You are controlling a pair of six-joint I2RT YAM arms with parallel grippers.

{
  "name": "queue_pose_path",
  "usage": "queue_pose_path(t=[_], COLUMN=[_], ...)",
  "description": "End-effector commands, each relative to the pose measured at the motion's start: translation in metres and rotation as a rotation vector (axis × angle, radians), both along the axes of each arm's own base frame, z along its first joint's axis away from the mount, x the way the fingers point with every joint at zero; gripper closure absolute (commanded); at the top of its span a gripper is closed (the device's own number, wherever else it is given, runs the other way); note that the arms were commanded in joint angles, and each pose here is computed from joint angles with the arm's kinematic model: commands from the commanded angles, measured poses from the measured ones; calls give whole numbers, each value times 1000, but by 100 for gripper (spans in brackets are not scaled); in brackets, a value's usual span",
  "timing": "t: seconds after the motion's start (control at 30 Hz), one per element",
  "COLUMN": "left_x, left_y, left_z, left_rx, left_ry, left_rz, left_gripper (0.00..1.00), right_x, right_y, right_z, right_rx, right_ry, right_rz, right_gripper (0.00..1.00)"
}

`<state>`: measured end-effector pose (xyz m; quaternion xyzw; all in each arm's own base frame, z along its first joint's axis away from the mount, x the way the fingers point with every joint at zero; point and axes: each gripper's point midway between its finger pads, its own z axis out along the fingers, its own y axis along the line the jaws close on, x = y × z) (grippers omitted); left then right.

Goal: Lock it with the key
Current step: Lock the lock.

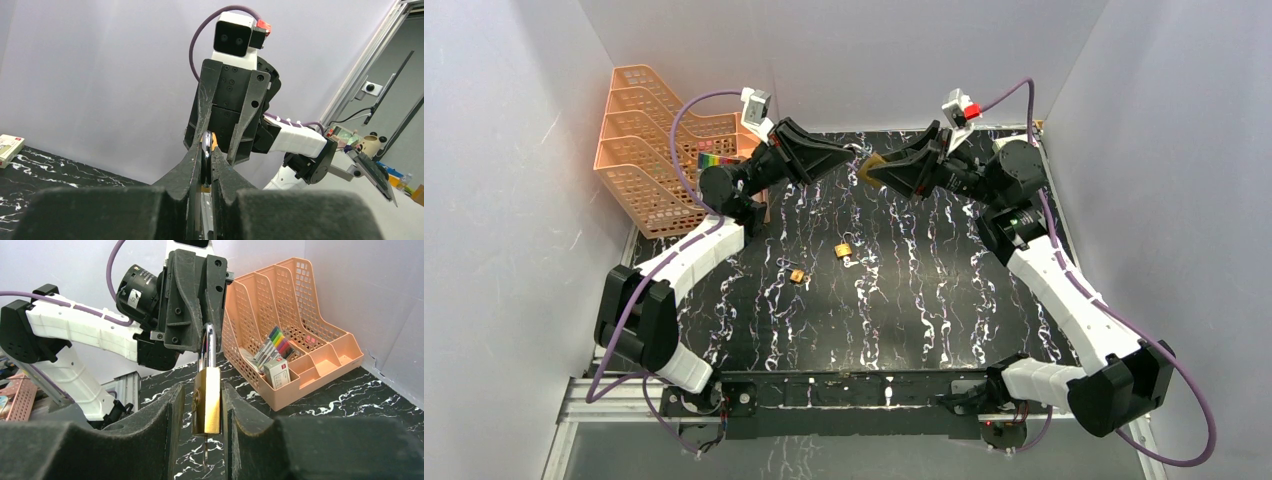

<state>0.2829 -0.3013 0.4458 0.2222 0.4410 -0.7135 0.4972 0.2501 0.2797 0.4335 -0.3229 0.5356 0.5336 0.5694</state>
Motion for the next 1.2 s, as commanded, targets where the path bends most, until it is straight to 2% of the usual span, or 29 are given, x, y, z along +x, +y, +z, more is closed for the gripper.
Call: queue_pose_path(t=[0.0, 0.13, 0.33, 0.63, 0.73, 0.9, 1.17], left_x=[-57, -56, -56, -58, -61, -65, -65], left_y=[37, 38, 39, 40, 41, 42, 42], left_z=[71, 72, 75, 80, 83, 85, 84], left_rx=[-255, -263, -271, -283, -285, -286, -284], left_ry=[-389, -392, -397, -405, -409, -417, -418], left_rz=[14, 23, 26, 28, 22, 19, 19], left_gripper=[100, 100, 100, 100, 100, 100, 100], right_x=[-14, -13, -11, -4, -1, -2, -4], right_y=[2, 3, 3, 4, 4, 4, 5], right_z=[26, 24, 20, 15, 14, 19, 24], right_rx=[27, 36, 58, 75, 92, 125, 139], right_ry=[-41, -22, 10, 47, 63, 51, 47], right_rz=[55, 63, 59, 40, 32, 43, 61], right_gripper=[60, 57, 33, 28, 23, 27, 51])
